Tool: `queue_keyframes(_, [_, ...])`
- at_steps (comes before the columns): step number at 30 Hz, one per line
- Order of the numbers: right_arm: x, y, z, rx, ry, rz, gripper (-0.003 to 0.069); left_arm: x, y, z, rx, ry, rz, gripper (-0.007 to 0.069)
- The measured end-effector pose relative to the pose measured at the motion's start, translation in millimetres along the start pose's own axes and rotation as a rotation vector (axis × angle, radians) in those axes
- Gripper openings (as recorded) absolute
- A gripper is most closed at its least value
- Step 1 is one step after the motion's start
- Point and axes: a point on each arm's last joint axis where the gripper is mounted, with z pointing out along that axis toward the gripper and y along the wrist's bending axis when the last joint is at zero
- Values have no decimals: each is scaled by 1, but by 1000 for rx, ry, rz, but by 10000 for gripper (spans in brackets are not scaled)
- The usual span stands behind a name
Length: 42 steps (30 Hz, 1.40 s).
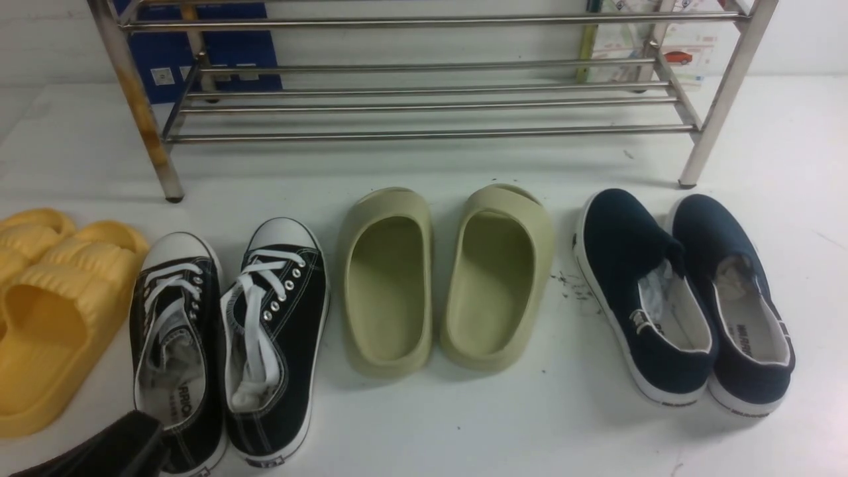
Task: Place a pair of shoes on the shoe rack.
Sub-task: Use the left arm to grab the shoe closest to it
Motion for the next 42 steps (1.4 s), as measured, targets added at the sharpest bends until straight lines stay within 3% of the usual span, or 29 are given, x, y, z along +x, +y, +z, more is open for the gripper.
queue_keyframes(4, [0, 0, 0, 0, 0, 0, 237, 1, -59, -16, 126, 12, 281, 111])
queue_keyframes(7, [0, 0, 0, 0, 0, 0, 237, -1, -90, -16, 48, 58, 507, -13])
queue_keyframes(8, [0, 0, 0, 0, 0, 0, 237, 0, -92, -17, 53, 64, 512, -13])
queue_keyframes(10, [0, 0, 0, 0, 0, 0, 237, -9, -109, -5, -174, 180, 715, -13])
queue_keyframes(11, [0, 0, 0, 0, 0, 0, 237, -9, -109, -4, -199, 202, 724, -13])
queue_keyframes(12, [0, 0, 0, 0, 0, 0, 237, -17, -114, 3, -354, 279, 802, -13])
queue_keyframes(13, [0, 0, 0, 0, 0, 0, 237, -18, -115, 4, -374, 289, 810, -13])
queue_keyframes(14, [0, 0, 0, 0, 0, 0, 237, -28, -118, 12, -535, 364, 866, -13])
queue_keyframes(18, [0, 0, 0, 0, 0, 0, 237, -56, -117, 34, -880, 489, 939, -13])
queue_keyframes(19, [0, 0, 0, 0, 0, 0, 237, -56, -117, 33, -883, 491, 936, -13])
queue_keyframes(20, [0, 0, 0, 0, 0, 0, 239, -64, -115, 44, -965, 507, 936, -13])
queue_keyframes(24, [0, 0, 0, 0, 0, 0, 239, -75, -98, 71, -1109, 574, 890, -13])
queue_keyframes(28, [0, 0, 0, 0, 0, 0, 239, -67, -84, 95, -1140, 708, 910, -11])
queue_keyframes(31, [0, 0, 0, 0, 0, 0, 239, -60, -75, 110, -1160, 764, 920, 17])
queue_keyframes(34, [0, 0, 0, 0, 0, 0, 239, -56, -63, 128, -1203, 746, 880, 107])
queue_keyframes(40, [0, 0, 0, 0, 0, 0, 239, -62, -32, 165, -1303, 595, 746, 404])
queue_keyframes(42, [0, 0, 0, 0, 0, 0, 239, -62, -24, 174, -1300, 571, 723, 464])
